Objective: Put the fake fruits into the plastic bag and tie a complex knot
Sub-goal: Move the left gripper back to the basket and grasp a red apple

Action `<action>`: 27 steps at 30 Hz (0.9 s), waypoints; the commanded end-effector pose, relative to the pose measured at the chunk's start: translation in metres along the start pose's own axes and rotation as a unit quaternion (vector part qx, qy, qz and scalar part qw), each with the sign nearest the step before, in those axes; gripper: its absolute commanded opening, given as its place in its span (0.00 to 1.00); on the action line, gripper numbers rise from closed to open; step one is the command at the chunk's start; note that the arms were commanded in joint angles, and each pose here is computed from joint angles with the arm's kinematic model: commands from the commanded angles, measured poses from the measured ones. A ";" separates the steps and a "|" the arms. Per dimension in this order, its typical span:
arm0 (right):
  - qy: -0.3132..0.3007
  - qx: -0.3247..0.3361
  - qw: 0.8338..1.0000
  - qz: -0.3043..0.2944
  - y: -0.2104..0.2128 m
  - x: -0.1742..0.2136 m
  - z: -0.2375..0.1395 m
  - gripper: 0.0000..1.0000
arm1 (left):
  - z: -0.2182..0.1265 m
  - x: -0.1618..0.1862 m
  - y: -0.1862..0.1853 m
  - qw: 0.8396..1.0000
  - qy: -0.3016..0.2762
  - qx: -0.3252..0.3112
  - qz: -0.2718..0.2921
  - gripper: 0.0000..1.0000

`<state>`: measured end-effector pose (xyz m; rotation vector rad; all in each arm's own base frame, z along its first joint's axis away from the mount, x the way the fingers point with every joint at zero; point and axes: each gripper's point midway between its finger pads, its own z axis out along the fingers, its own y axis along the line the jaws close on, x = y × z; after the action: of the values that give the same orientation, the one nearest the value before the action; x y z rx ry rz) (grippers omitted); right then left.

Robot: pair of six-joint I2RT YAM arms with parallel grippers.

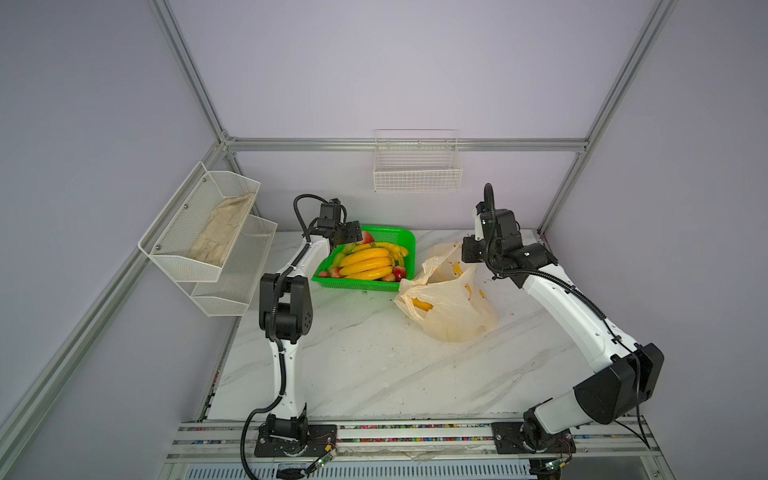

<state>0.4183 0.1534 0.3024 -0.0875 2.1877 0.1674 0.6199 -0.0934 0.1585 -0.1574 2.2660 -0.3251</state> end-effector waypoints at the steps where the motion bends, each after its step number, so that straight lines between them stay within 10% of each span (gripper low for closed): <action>1: -0.013 -0.005 1.000 -0.006 0.003 -0.011 -0.003 0.00 | -0.010 -0.044 -0.025 0.998 -0.041 0.045 -0.005 0.85; 27: -0.006 -0.005 1.000 -0.011 0.004 -0.005 0.003 0.00 | 0.061 -0.011 -0.028 0.989 0.030 0.125 -0.069 0.75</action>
<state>0.4186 0.1549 0.3028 -0.1063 2.1850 0.1689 0.6678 -0.1256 0.1177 -0.1766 2.2888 -0.6310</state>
